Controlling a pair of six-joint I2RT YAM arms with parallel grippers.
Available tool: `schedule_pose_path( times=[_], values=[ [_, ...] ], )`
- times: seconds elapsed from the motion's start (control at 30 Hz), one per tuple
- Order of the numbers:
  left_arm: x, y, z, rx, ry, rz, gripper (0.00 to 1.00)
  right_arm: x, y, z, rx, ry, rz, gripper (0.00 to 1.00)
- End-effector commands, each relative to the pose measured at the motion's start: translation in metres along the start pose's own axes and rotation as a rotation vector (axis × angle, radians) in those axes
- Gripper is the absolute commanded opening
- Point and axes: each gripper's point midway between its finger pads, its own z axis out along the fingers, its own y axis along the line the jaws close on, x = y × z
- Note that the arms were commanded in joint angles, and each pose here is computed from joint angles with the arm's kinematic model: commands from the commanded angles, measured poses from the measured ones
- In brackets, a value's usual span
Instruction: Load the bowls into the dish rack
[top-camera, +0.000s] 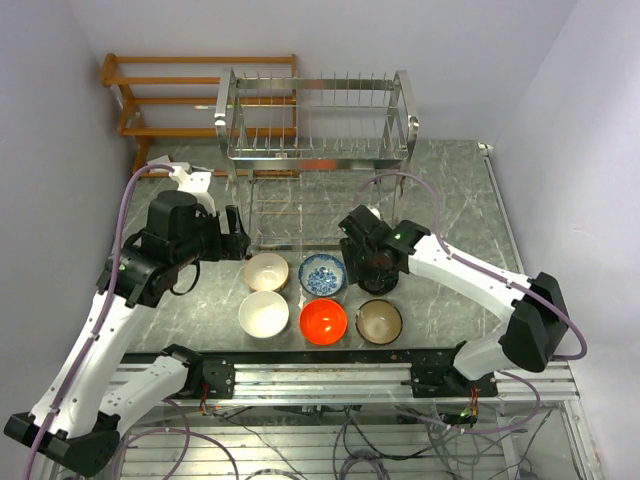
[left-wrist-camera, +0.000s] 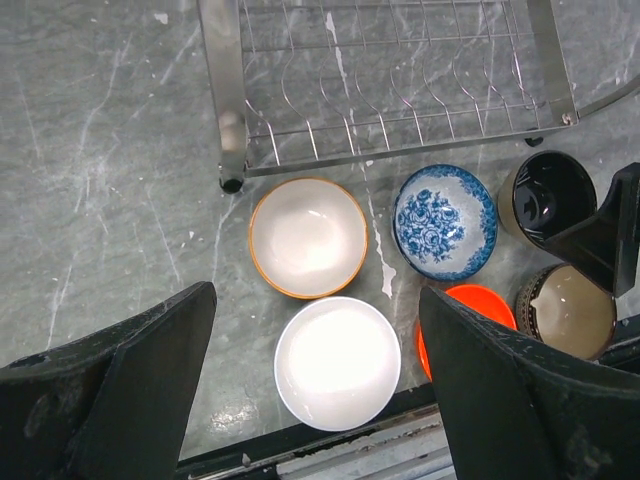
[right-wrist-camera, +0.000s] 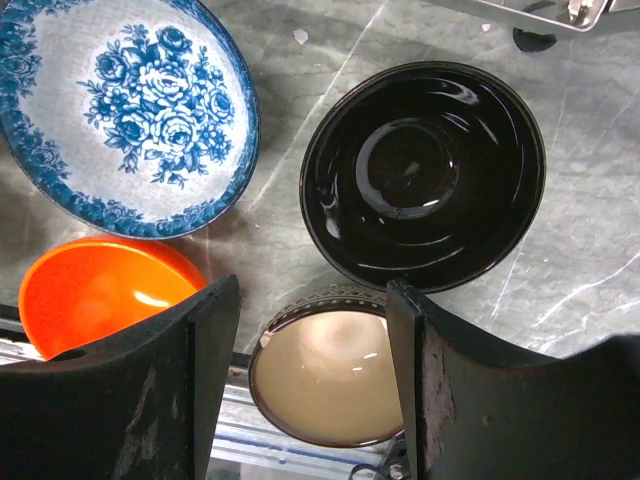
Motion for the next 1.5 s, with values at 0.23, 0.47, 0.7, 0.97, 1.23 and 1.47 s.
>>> schedule_pose_path(
  times=[0.23,0.47,0.7,0.97,1.23,1.47],
  values=[
    [-0.021,0.016,-0.01,-0.084,-0.106,0.008,0.93,-0.004,0.014,0.033,-0.006,0.052,-0.118,0.56],
    [-0.03,0.026,-0.006,-0.161,-0.143,-0.071,0.93,-0.001,0.01,0.045,0.0,0.046,-0.186,0.51],
    [-0.033,0.024,0.001,-0.168,-0.125,-0.085,0.93,0.007,-0.001,0.055,0.01,0.048,-0.204,0.44],
    [-0.039,0.031,-0.005,-0.202,-0.153,-0.063,0.93,0.003,-0.006,0.067,-0.016,0.042,-0.185,0.33],
    [-0.034,0.031,-0.002,-0.199,-0.143,-0.064,0.93,0.011,-0.005,0.076,-0.031,0.069,-0.175,0.25],
    [-0.031,0.034,-0.002,-0.212,-0.141,-0.053,0.93,0.009,-0.005,0.082,-0.017,0.082,-0.173,0.17]
  ],
)
